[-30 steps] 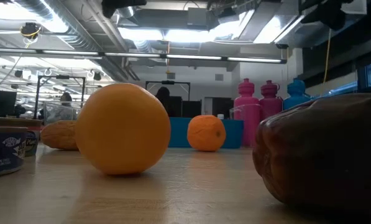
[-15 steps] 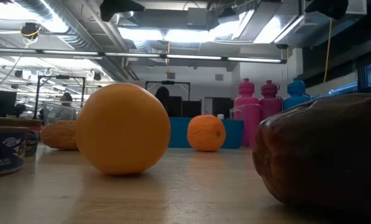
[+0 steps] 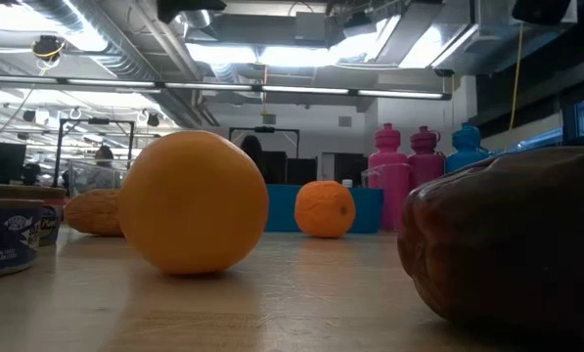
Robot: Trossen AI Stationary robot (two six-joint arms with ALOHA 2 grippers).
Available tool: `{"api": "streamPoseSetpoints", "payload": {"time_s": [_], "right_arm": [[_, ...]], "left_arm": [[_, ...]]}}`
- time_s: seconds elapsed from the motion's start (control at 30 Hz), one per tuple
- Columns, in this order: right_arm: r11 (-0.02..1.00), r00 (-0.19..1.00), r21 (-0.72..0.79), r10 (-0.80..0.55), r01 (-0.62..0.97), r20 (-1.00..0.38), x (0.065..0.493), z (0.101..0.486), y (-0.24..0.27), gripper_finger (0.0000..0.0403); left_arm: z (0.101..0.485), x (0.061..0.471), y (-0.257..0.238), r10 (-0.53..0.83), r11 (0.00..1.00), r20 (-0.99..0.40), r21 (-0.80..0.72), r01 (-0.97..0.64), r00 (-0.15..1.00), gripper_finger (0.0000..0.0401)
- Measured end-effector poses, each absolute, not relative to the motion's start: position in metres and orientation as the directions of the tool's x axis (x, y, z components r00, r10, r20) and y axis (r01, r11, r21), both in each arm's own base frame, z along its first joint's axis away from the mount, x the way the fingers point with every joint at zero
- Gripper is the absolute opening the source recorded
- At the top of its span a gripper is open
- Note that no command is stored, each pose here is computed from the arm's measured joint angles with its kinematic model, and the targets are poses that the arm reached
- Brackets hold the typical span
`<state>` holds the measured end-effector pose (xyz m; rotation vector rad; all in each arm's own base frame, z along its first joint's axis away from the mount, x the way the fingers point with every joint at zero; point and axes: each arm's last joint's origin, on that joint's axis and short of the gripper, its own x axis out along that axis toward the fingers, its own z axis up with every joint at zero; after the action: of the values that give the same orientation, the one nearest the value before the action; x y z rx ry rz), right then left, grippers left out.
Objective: Pick & Place Food Item
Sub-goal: Put the lemon into the blue bin
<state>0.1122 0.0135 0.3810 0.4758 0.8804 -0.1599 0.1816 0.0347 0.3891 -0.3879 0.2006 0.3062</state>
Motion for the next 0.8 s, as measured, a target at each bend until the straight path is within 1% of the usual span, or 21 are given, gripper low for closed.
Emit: {"api": "streamPoseSetpoints", "payload": {"time_s": [0.2,0.27,0.4,0.67,0.8], "right_arm": [[0.916,0.536,0.313,0.138,0.250,-0.833,0.131,0.371,0.040,0.0131],[0.927,0.497,0.286,0.135,0.242,-0.857,0.136,0.366,0.050,0.0131],[0.939,0.470,0.251,0.116,0.236,-0.875,0.141,0.360,0.072,0.0121],[0.917,0.437,0.231,0.071,0.326,-0.896,0.140,0.345,0.117,0.0095],[0.899,0.392,0.205,0.040,0.388,-0.919,0.145,0.333,0.137,0.0089]], "left_arm": [[0.387,0.183,0.035,0.253,0.880,-0.260,-0.337,-0.334,0.932,0.0306],[0.387,0.183,0.035,0.253,0.883,-0.260,-0.331,-0.333,0.932,0.0306],[0.387,0.183,0.035,0.254,0.884,-0.260,-0.328,-0.333,0.931,0.0306],[0.387,0.183,0.035,0.255,0.896,-0.267,-0.297,-0.331,0.929,0.0306],[0.386,0.183,0.035,0.254,0.902,-0.274,-0.278,-0.330,0.927,0.0306]]}}
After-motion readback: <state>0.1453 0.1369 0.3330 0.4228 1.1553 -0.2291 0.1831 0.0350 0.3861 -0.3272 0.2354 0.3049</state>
